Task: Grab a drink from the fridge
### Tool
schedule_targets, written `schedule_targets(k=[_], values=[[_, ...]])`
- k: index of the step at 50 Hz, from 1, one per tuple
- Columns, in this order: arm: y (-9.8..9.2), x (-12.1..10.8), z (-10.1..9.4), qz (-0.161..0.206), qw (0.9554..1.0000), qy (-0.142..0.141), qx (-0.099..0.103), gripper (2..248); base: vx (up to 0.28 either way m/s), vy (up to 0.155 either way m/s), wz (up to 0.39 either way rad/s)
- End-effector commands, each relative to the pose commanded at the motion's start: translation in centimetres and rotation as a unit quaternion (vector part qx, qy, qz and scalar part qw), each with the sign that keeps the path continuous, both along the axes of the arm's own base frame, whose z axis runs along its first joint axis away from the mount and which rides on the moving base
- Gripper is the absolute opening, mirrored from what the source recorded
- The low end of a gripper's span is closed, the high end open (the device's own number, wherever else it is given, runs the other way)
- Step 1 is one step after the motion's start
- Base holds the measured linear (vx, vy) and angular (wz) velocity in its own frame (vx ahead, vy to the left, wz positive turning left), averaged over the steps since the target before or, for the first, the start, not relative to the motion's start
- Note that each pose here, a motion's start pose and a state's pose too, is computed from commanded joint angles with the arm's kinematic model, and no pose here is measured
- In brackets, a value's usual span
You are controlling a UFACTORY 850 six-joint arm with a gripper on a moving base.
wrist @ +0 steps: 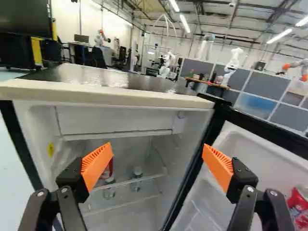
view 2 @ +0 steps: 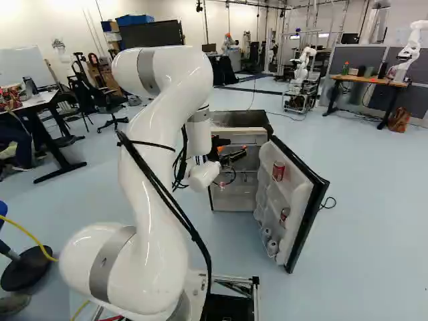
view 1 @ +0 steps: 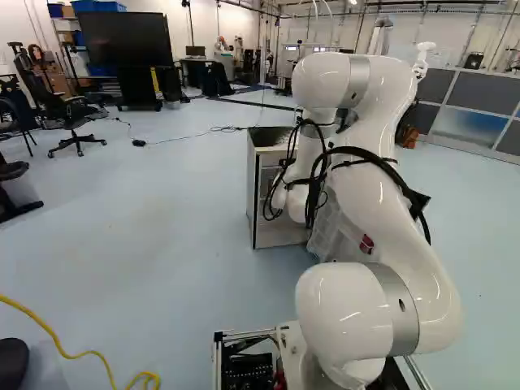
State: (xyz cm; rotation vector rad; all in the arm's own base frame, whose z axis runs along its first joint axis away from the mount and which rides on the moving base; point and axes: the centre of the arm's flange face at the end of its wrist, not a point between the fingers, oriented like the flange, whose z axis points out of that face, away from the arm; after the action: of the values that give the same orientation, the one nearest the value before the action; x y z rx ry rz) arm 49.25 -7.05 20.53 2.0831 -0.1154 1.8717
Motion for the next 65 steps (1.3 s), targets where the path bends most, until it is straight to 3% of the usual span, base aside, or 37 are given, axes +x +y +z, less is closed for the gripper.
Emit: schedule_targets(k=[10,25,65], values=[[0.9,0.2,-1.3,0.052,0.9985,0.015,0.005,247,0.000,0.000,0.000],[1.8,0.3,-3.6,0.110,0.9920,0.059,0.016,247,0.000,0.000,0.000],[-0.6,1.2,-9.0,0.104,0.9903,0.089,0.025,247,0.000,0.000,0.000]])
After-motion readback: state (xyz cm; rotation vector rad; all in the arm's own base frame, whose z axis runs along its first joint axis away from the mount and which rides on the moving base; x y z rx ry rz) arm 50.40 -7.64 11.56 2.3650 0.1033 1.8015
